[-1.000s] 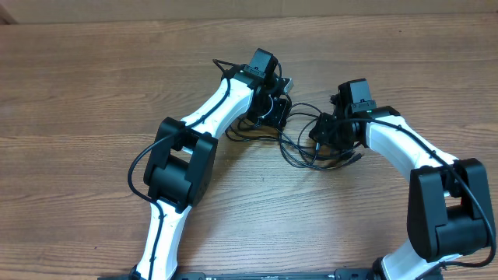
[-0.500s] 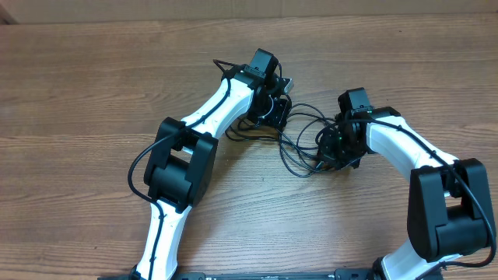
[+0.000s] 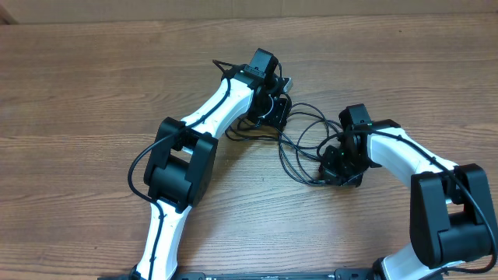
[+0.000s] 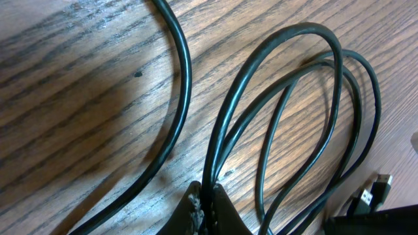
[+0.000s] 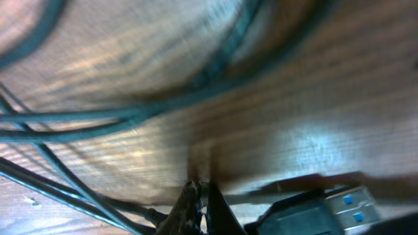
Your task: Untangle cables
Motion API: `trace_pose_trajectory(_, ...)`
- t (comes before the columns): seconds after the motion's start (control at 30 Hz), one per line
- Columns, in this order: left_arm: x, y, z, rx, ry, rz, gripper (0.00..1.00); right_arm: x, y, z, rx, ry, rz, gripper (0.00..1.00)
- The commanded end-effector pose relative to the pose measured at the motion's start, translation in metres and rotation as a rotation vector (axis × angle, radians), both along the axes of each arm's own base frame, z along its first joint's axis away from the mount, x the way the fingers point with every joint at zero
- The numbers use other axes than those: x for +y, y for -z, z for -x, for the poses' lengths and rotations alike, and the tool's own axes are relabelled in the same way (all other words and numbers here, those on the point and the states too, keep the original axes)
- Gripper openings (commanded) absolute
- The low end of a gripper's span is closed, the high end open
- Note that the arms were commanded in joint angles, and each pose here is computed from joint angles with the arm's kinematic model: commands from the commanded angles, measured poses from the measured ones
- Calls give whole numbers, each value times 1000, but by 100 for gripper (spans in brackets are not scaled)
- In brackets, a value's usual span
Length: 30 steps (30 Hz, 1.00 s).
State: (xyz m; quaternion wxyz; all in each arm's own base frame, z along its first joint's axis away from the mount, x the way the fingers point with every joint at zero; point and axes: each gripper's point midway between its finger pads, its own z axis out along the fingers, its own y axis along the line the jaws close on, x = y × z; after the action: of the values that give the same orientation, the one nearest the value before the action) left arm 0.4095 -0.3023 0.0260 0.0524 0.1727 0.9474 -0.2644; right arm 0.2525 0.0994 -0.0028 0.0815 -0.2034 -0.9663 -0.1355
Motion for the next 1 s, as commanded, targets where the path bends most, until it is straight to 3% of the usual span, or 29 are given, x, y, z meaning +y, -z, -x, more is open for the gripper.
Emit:
trace_pose_trajectory(0.0, 7, 3, -10, 4, -37, -4, 4, -6, 11, 21, 73, 25, 47, 4)
trace_pose_trajectory(0.27, 26, 4, -21, 24, -102, -4, 4, 6, -6, 23, 99, -6, 17, 4)
trace_pose_trajectory(0.5, 29, 4, -22, 26, -109, -3, 4, 0, -43, -14, -43, -12, 77, 4)
trace_pose_trajectory(0.83, 28, 3, -18, 44, -104, 0, 12, -5, -43, -49, -181, 12, 105, 6)
trace_pose_trajectory(0.9, 24, -3, -16, 63, -96, 38, 19, -12, -41, -52, -192, 14, 146, 8)
trace_pose_trajectory(0.97, 20, -16, -16, 74, -88, 88, 37, -15, -41, -54, -201, 16, 163, 11)
